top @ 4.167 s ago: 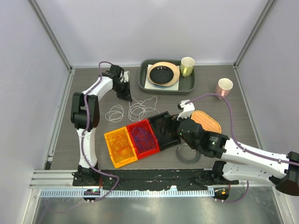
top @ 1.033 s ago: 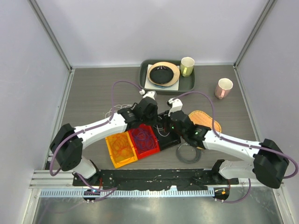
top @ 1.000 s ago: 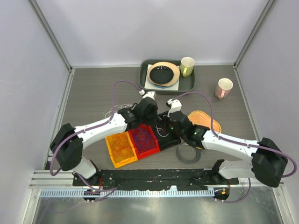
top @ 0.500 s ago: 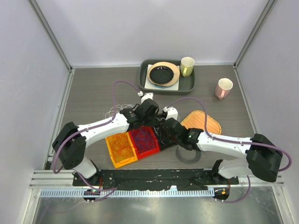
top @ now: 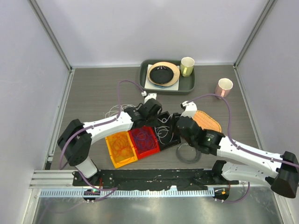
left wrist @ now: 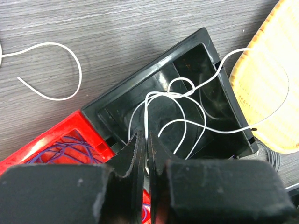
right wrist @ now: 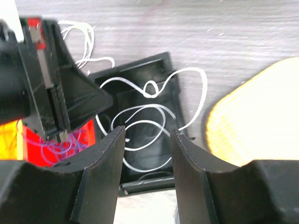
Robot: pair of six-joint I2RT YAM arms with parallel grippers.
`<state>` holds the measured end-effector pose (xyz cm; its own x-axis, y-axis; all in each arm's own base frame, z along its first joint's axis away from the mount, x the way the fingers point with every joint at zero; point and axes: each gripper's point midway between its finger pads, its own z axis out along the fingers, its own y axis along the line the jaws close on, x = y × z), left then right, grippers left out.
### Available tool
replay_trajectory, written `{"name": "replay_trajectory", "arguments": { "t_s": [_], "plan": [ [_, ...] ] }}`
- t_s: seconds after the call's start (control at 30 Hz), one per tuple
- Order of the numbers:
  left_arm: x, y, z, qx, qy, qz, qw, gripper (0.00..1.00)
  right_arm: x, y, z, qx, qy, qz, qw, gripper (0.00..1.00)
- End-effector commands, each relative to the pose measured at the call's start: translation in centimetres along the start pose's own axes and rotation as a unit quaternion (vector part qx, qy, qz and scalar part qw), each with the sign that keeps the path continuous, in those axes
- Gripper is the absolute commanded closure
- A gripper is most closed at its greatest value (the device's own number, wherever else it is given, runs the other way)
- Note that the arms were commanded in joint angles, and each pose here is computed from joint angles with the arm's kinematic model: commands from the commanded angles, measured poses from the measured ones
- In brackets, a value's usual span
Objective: Untangle the cables
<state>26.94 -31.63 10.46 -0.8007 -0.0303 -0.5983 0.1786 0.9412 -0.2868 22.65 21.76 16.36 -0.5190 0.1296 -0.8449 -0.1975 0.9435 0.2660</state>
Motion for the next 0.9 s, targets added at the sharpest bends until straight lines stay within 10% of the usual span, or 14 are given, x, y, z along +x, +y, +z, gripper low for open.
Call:
{"name": "replay_trajectory", "arguments": {
  "t_s": [0.0,0.33,0.57,0.87],
  "plan": [
    [-1.0,-1.5,0.2,0.009,-0.007,0.018,1.000,0.81,-3.7,-3.0,0.3,0.074,-0.054,0.012,0.996,0.51],
    [-3.1,-3.1,-1.5,0.033,-0.030,0.028,0.999,0.19,-3.0,-5.4,3.0,0.086,-0.028,0.043,0.995,0.51],
    [-5.6,-5.8,-5.3,0.101,-0.061,0.045,0.992,0.00,-2.4,-3.9,3.8,0.044,-0.019,0.040,0.998,0.51],
    [-9.1,-2.2,-10.4,0.049,-0.154,0.022,0.987,0.00,-1.0,-3.0,5.5,0.028,0.007,0.021,0.999,0.59]
  ]
}}
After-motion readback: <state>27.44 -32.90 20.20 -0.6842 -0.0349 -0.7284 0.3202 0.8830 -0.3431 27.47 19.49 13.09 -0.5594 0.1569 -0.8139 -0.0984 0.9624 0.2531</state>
